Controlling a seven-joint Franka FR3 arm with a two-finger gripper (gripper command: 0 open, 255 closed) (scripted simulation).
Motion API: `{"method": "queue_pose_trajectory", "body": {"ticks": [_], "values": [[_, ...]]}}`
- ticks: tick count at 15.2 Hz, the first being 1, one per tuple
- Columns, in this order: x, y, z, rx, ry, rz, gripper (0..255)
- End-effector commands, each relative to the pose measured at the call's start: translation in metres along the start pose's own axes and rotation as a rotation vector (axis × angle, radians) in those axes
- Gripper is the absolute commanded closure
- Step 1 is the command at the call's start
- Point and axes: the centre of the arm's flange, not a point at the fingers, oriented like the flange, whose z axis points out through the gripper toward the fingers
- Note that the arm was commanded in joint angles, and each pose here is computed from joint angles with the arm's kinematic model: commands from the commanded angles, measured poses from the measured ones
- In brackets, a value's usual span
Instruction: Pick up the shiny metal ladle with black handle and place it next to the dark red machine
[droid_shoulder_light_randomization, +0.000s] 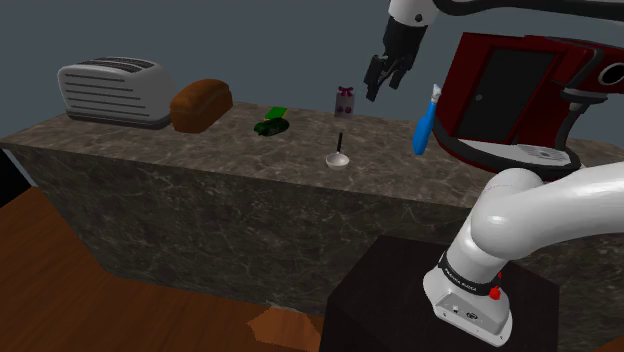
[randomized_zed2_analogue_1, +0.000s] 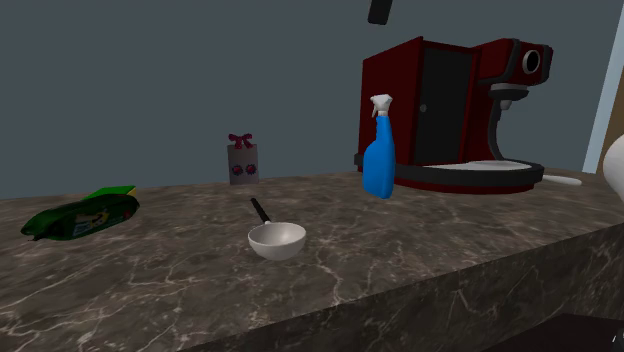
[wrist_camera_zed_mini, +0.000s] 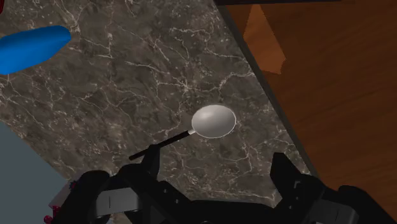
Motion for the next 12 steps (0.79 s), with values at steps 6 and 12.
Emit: {"method": "queue_pose_trajectory", "body": {"ticks": [6,12], "values": [[0.036,0.006,0.057,0.01,-0.026,0.197,0],[0.075,0.022,0.127,0.023,-0.057,0.433,0]]}}
